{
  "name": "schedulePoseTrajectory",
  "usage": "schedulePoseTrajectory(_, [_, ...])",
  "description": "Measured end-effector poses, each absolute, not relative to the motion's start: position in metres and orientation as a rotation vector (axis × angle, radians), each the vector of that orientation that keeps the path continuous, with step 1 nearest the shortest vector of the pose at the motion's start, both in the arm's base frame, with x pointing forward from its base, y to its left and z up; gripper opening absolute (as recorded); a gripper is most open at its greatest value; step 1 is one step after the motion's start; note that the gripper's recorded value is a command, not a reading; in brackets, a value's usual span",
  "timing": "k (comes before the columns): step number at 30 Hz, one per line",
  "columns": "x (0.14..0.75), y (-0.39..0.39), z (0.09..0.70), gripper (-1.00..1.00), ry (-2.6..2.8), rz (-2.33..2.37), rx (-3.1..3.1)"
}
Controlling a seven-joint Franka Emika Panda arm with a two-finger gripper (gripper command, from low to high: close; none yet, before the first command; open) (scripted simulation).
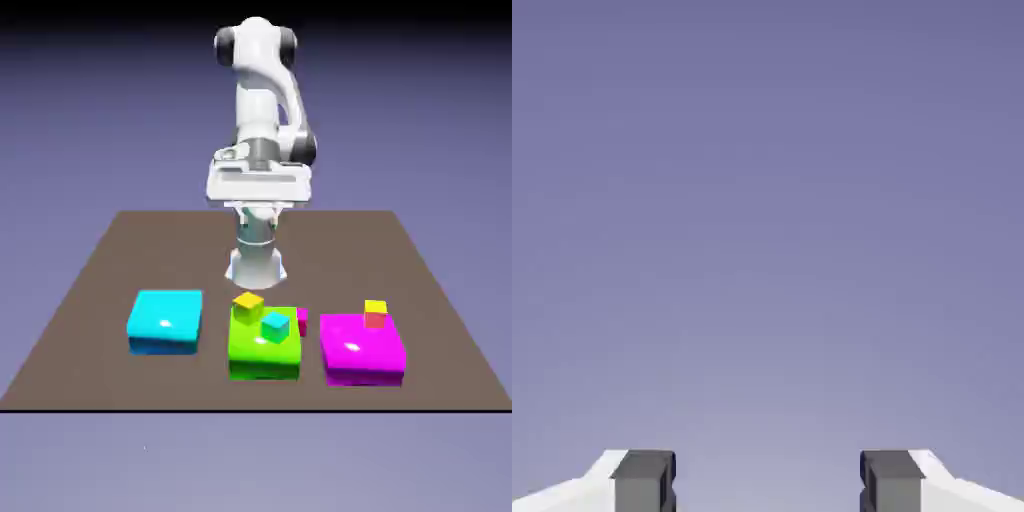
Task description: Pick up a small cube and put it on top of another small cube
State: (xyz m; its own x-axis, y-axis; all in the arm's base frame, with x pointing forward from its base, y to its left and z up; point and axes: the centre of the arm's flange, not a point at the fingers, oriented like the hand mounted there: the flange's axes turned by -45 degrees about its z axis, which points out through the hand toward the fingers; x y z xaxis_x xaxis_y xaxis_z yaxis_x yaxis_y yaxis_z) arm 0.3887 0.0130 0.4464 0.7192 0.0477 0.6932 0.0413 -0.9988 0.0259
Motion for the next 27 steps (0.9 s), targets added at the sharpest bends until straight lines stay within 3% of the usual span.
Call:
schedulePoseTrajectory(13, [0.352,0.078,0.313,0.0,-0.042,0.663,3.085])
schedulePoseTrajectory(27, [0.258,0.106,0.196,0.0,-0.23,0.096,3.127])
